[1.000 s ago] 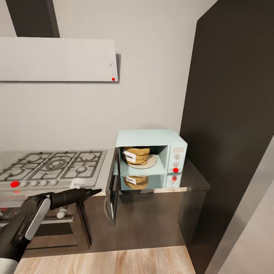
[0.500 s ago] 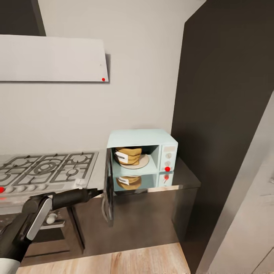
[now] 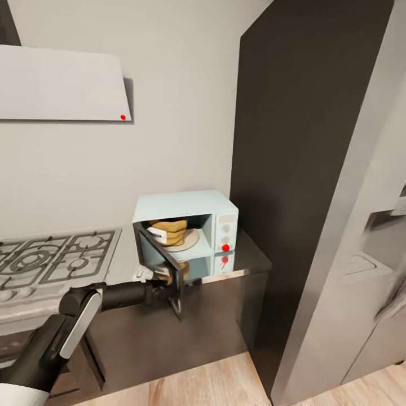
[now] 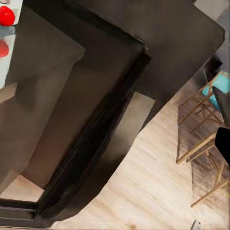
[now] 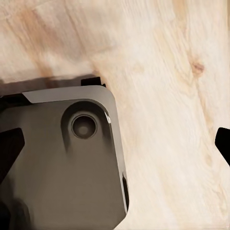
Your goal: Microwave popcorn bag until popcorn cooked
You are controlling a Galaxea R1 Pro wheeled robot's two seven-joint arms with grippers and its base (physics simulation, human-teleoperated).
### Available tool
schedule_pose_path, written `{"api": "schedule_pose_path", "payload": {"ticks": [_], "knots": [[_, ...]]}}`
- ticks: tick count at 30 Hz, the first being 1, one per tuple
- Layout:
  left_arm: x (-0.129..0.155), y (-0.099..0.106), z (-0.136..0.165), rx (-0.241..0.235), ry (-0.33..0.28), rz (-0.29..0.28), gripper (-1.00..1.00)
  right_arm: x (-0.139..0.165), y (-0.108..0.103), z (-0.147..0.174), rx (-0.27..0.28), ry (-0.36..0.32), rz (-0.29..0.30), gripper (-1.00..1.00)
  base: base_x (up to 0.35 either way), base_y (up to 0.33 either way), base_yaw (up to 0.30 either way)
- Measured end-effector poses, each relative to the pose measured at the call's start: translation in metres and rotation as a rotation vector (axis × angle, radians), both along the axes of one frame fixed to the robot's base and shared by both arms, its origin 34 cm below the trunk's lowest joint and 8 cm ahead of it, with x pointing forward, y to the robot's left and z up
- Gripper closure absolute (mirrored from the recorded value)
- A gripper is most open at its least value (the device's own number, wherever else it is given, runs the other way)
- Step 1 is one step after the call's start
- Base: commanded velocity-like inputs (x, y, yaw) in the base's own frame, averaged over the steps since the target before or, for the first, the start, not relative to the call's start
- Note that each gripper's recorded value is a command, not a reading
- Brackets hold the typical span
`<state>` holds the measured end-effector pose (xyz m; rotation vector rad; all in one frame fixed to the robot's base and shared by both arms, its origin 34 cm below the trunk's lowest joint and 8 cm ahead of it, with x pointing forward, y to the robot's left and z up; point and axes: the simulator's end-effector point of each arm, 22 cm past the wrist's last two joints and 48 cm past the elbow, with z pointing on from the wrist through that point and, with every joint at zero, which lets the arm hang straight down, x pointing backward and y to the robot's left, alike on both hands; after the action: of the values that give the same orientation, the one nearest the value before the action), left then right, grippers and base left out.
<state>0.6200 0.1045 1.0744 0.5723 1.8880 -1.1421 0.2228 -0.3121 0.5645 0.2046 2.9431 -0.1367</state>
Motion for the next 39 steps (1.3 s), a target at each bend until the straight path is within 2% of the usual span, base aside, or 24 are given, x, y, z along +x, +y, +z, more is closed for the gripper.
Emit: {"api": "schedule_pose_path", "payload": {"ticks": [4, 8, 12, 13, 19, 22, 26, 28, 32, 39], "knots": [[0.009, 0.006, -0.006, 0.029, 0.001, 0.046, -1.0, 0.0, 0.0, 0.0, 0.0, 0.0, 0.0, -1.0, 0.0, 0.0, -0.264], [0.028, 0.017, -0.016, 0.087, 0.005, 0.153, -1.0, 0.0, 0.0, 0.0, -0.001, 0.0, 0.0, -1.0, 0.0, 0.0, -0.264], [0.041, 0.026, -0.024, 0.132, 0.008, 0.233, -1.0, 0.0, 0.0, 0.0, -0.001, 0.0, 0.0, -1.0, 0.0, 0.0, -0.263], [0.047, 0.029, -0.028, 0.151, 0.012, 0.27, -1.0, 0.0, 0.0, 0.0, -0.001, 0.0, 0.0, -1.0, 0.0, 0.0, -0.252], [0.057, 0.024, -0.033, 0.17, 0.023, 0.341, -1.0, 0.0, -0.001, 0.0, -0.002, 0.0, 0.0, -1.0, 0.0, 0.0, -0.093], [0.066, 0.019, -0.037, 0.189, 0.039, 0.416, -1.0, 0.0, -0.002, 0.0, -0.002, 0.0, 0.0, -1.0, 0.0, 0.0, -0.003], [0.076, 0.032, -0.033, 0.233, 0.023, 0.514, -1.0, 0.0, -0.002, 0.0, -0.002, 0.0, 0.0, -1.0, 0.0, 0.0, 0.0], [0.077, 0.032, -0.031, 0.234, 0.028, 0.535, -1.0, 0.0, -0.002, 0.0, -0.002, 0.0, 0.0, -1.0, 0.0, 0.0, 0.0], [0.078, 0.032, -0.029, 0.286, 0.002, 0.57, -1.0, 0.0, -0.002, 0.0, -0.002, 0.001, 0.0, -1.0, 0.0, 0.0, 0.0], [0.075, 0.025, -0.028, 0.287, 0.0, 0.553, -1.0, 0.0, -0.002, 0.0, -0.002, 0.0, -0.001, -1.0, 0.157, 0.0, 0.0]]}}
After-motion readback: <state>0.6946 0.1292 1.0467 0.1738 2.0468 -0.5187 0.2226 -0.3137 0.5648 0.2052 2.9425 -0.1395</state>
